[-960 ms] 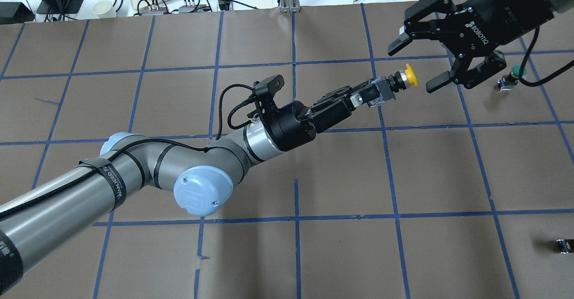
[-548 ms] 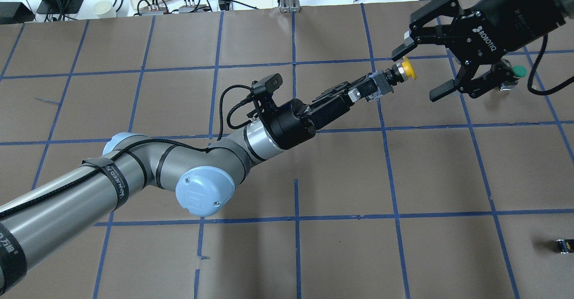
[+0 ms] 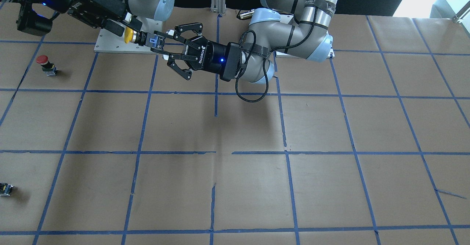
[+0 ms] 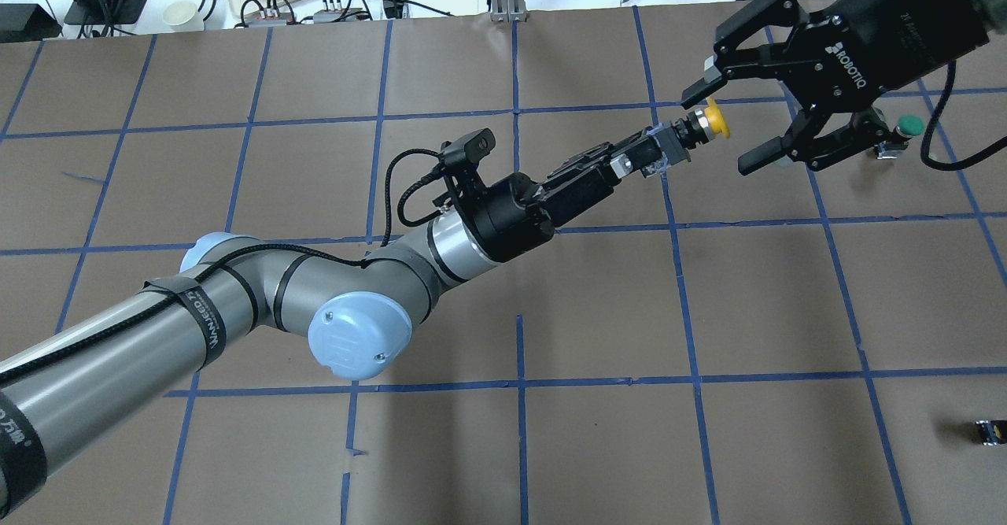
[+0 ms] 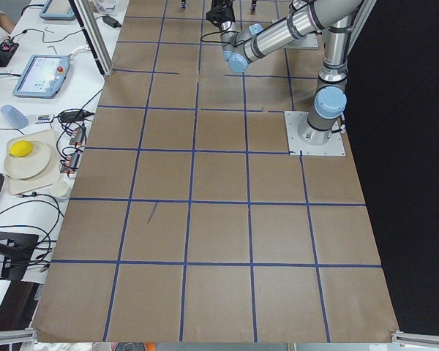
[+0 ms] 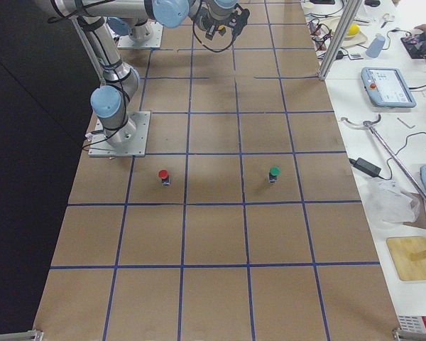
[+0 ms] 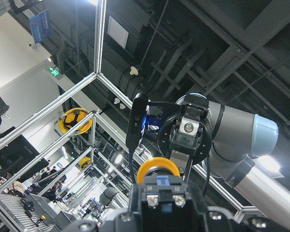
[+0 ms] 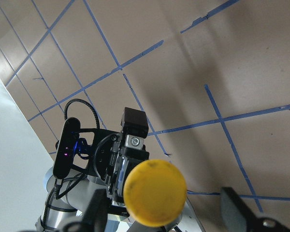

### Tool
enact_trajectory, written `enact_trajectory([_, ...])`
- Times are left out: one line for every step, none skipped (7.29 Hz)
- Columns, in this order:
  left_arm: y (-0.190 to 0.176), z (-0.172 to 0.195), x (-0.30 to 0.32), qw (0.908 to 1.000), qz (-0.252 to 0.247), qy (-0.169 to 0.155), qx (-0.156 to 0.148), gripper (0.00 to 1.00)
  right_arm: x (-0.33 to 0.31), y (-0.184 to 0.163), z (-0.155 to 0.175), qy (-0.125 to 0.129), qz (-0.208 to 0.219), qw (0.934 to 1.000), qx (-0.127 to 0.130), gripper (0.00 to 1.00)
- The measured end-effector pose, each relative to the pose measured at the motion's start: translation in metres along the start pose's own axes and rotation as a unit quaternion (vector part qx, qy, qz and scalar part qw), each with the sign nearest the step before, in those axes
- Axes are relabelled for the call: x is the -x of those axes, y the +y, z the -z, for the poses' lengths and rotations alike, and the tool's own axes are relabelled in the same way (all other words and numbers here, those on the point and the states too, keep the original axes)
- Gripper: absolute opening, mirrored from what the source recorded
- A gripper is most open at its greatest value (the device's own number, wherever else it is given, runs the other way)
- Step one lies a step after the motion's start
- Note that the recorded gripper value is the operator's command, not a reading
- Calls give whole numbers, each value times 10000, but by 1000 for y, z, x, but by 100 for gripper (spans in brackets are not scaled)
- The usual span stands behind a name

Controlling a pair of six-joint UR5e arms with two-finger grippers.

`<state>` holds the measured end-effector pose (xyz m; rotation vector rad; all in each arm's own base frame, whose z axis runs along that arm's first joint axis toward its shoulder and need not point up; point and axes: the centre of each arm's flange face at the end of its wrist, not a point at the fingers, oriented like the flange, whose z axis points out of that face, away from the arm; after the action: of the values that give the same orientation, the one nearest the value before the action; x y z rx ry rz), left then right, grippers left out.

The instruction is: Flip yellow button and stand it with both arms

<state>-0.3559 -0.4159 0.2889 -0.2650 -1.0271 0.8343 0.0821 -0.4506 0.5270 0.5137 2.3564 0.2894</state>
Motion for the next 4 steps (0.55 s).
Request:
enact_trajectory([0, 0, 0, 10000, -1, 1, 7, 4, 0, 0, 0, -5, 4, 10000, -8, 38])
enact_trajectory([0, 0, 0, 10000, 1, -1, 10, 6, 1, 0, 1, -9, 1, 10000, -15, 27])
enact_trajectory([0, 0, 0, 10000, 5, -2, 10, 17, 1, 0, 1, -12, -11, 10000, -19, 25])
enact_trajectory([0, 0, 0, 10000, 17, -1, 5, 21, 1, 0, 1, -12, -15, 10000, -22, 24])
